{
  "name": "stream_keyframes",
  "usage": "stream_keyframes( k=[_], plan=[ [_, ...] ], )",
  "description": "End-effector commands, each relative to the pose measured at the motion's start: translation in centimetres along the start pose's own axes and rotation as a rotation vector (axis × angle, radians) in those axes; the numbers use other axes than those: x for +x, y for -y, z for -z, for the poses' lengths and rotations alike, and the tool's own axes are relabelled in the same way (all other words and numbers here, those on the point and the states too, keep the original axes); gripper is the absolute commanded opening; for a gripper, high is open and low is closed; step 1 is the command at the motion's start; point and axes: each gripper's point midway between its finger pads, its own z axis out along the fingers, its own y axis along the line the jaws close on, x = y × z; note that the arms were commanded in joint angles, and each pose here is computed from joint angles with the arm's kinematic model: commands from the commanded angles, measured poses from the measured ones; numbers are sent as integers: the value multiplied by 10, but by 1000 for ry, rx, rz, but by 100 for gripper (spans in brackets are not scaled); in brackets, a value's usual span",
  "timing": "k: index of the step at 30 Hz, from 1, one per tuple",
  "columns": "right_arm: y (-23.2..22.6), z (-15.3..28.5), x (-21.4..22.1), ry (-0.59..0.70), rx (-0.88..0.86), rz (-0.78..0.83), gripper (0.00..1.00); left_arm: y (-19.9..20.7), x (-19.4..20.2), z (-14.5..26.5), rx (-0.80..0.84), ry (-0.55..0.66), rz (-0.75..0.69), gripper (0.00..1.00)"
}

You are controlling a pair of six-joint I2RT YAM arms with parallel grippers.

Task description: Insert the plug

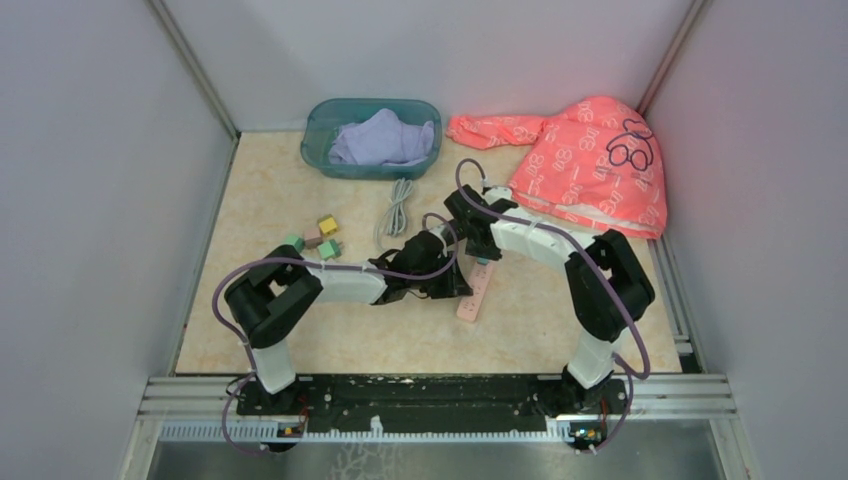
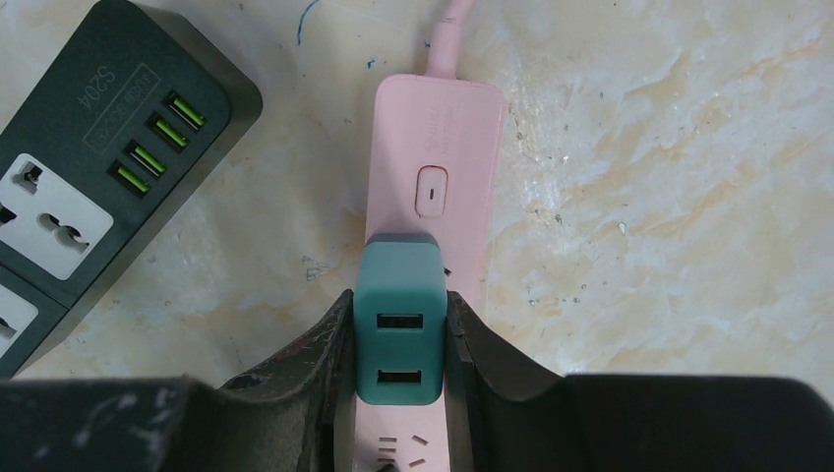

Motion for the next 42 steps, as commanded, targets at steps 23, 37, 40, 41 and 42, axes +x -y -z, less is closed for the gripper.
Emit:
stream_keyframes(
  k=[23,37,40,41,42],
  plan=[
    [11,-46,53,-139,-20,77,1,-16,0,44,-97,94,-42,56],
    [-8,21,-8,24,-195,4,40,-57,-24,93,-282,222,-53,72],
    [-9,34,-18,58,-225,-3,52,-69,-30,105,-318,247,-30,73],
    [-10,38,-21,68,-235,-5,58,-73,-34,110,-326,260,-18,74],
    [-10,41,-22,72,-242,-5,59,-77,-37,114,-336,270,-7,74]
  ],
)
